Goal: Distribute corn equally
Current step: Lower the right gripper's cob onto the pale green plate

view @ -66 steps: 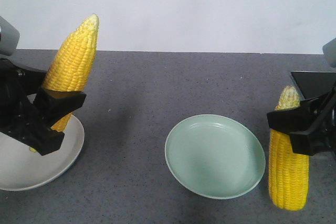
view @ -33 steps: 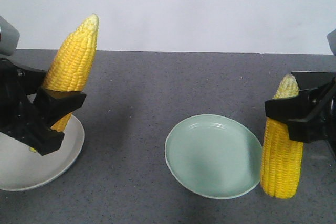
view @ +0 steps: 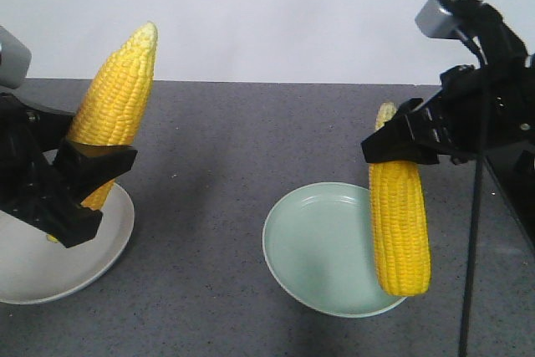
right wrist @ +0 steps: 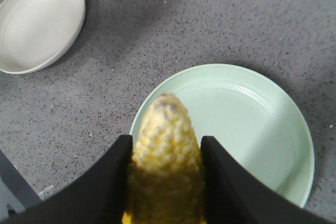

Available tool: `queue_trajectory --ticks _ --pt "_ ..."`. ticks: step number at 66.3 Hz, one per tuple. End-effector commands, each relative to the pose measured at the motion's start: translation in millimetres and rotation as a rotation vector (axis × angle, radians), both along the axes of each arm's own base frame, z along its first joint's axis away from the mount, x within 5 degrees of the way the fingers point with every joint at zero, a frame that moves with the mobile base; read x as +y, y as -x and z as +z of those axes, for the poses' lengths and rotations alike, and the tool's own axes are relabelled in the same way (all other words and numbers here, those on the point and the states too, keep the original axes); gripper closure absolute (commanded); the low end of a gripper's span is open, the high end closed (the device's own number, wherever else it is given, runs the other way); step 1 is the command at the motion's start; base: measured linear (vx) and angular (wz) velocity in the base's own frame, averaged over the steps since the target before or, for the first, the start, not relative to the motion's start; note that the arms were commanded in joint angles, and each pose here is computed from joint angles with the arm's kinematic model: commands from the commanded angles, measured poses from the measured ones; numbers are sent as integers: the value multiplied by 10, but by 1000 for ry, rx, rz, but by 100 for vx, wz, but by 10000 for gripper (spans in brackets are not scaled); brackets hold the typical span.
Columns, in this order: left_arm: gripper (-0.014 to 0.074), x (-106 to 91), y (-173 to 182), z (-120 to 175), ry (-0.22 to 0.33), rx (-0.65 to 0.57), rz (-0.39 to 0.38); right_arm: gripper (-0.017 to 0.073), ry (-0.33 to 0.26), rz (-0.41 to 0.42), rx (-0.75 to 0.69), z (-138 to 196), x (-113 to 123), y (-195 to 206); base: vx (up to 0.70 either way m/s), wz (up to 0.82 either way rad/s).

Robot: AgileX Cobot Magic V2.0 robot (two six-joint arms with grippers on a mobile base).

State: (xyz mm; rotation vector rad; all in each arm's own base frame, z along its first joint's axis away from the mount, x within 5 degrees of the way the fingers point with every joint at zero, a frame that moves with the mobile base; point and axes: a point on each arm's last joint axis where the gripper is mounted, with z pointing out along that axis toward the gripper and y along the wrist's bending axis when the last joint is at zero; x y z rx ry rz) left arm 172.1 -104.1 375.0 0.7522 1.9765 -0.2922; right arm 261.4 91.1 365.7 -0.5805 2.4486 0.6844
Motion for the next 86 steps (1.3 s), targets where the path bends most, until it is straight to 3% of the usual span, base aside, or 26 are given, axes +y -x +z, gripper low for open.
queue_trajectory --ticks 1,29,42,51,68,80,86 --pt "309 -3 -5 161 67 -83 11 349 -57 -26 1 103 45 -196 0 0" --pt "309 -3 -5 161 67 -83 11 313 -60 -90 302 -571 205 -1051 0 0" --pt "309 -3 -5 161 67 -83 11 245 -47 -102 415 -918 238 -1216 0 0" --pt "309 -3 -5 161 67 -83 11 141 -41 -107 451 -1053 245 -1264 0 0" --pt "309 -3 -5 161 67 -83 11 -33 -45 -112 438 -1007 243 -1250 0 0" --pt "309 -3 -5 161 67 -83 11 -33 -42 -90 348 -724 227 -1137 0 0" --pt "309 -3 -5 161 67 -83 11 -27 4 -77 271 -527 238 -1022 0 0"
